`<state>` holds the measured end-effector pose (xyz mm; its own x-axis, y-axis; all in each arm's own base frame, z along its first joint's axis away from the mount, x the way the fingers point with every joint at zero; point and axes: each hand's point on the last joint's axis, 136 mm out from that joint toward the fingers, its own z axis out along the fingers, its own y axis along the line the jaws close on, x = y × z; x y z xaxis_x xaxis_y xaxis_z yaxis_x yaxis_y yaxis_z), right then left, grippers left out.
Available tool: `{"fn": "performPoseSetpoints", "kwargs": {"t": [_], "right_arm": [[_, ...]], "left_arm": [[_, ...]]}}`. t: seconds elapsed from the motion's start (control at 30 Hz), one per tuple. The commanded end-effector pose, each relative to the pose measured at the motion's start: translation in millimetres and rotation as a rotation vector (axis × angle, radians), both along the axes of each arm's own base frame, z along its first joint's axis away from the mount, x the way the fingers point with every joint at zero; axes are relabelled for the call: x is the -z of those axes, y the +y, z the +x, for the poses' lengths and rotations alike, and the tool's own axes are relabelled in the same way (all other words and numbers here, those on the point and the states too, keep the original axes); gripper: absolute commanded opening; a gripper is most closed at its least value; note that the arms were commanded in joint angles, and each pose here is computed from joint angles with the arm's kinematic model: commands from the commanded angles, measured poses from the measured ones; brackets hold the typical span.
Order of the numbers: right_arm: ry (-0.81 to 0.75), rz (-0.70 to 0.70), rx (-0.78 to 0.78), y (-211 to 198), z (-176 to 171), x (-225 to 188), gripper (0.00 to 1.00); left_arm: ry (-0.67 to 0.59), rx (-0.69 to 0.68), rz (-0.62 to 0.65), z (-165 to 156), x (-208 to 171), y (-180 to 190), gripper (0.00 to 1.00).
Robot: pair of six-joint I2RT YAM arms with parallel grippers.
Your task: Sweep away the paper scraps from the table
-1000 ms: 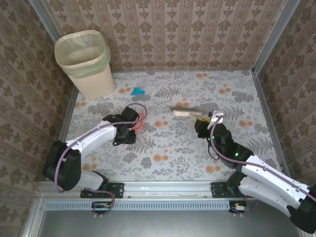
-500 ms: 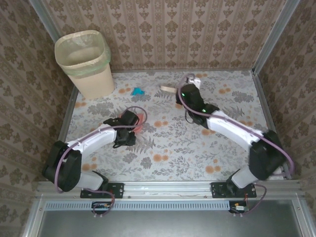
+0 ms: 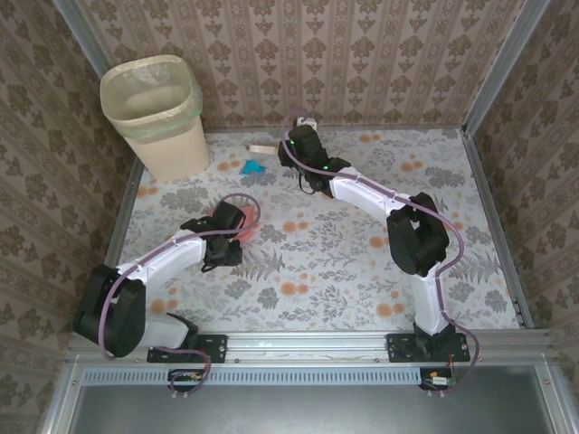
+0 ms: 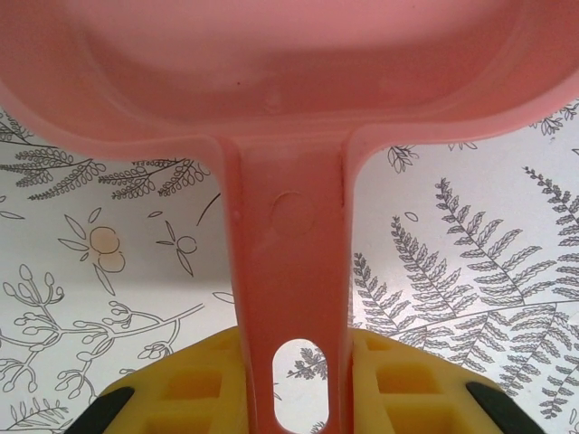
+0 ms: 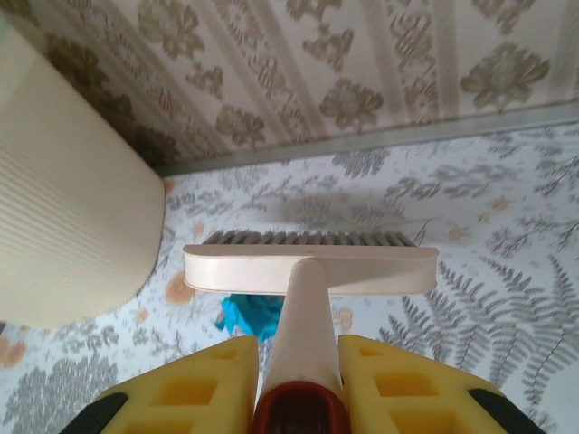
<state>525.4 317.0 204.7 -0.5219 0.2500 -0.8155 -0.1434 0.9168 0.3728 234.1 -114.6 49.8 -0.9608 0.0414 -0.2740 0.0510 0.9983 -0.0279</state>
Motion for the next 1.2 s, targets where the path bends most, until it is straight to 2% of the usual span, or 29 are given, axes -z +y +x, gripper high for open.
{"fn": "performPoseSetpoints", "kwargs": {"t": [0.0,0.33,0.57,0.63,0.77,0.97,1.17], "right_arm": [[0.006,-0.021,-0.076,20,-14,-5,0.00],[0.060,0.002,-0.108,10,-92,15,0.00],[0.053,0.064,-0.115,-12,-154,7,0.00],[0.041,0.099,-0.075,-24,-167,4,0.00],[0.023,0.203,-0.003,-45,-183,5,0.00],[-0.027,0.121,0.125,-84,-185,-16,0.00],[-0.107,0.177,0.216,-113,-172,-41,0.00]], "left_arm": [[0.007,0.017,-0.011,-1,3,-1,0.00],[0.053,0.025,-0.002,-1,14,-2,0.00],[0.097,0.038,-0.013,-2,19,-9,0.00],[0.098,0.038,-0.015,-3,18,-10,0.00],[0.108,0.050,-0.017,-6,16,-15,0.00],[0.122,0.063,0.001,-12,13,-18,0.00],[0.143,0.062,-0.020,-17,14,-20,0.00]]}}
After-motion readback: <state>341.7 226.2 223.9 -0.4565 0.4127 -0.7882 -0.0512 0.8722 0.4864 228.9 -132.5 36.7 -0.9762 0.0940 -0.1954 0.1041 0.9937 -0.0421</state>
